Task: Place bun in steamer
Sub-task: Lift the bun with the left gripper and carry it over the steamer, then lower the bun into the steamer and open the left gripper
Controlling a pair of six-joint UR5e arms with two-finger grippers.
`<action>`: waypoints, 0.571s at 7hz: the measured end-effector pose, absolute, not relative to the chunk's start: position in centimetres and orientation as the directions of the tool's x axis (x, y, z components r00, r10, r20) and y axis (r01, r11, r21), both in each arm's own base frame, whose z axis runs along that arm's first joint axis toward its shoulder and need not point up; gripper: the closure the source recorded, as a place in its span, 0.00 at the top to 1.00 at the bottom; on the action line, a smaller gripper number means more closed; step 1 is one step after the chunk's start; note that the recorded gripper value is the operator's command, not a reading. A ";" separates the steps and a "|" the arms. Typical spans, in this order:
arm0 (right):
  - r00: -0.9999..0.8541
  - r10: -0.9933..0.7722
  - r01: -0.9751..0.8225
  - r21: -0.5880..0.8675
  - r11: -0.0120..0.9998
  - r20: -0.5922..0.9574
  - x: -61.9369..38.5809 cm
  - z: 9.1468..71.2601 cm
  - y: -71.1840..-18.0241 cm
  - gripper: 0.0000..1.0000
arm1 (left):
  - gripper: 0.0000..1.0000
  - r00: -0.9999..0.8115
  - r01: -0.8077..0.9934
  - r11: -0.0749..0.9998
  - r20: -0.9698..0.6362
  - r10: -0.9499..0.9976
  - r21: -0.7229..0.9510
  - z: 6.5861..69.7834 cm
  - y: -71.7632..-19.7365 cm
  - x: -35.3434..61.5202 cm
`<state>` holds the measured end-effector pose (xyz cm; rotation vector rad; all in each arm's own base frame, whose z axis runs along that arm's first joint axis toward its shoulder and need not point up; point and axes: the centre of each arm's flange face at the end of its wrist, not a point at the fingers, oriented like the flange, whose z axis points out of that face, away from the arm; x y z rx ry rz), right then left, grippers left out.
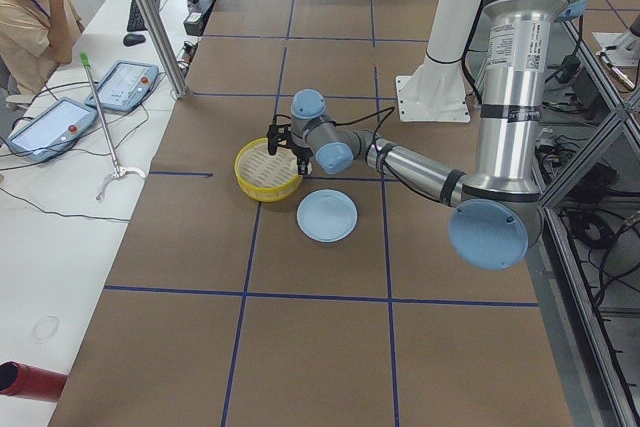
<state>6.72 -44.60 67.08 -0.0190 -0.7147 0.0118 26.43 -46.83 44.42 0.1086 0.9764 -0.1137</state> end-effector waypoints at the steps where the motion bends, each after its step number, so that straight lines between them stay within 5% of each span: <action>1: 0.755 0.017 -0.004 -0.021 1.000 0.655 6.7 67.1 -44.6 1.00 | 0.38 0.554 0.161 0.986 -0.830 -0.062 0.034 43.5 -49.2 27.5; 4: 0.755 0.017 -0.004 -0.021 1.000 0.655 6.7 67.1 -44.6 1.00 | 0.38 0.598 0.171 0.985 -0.792 -0.122 -0.023 42.4 -55.9 32.4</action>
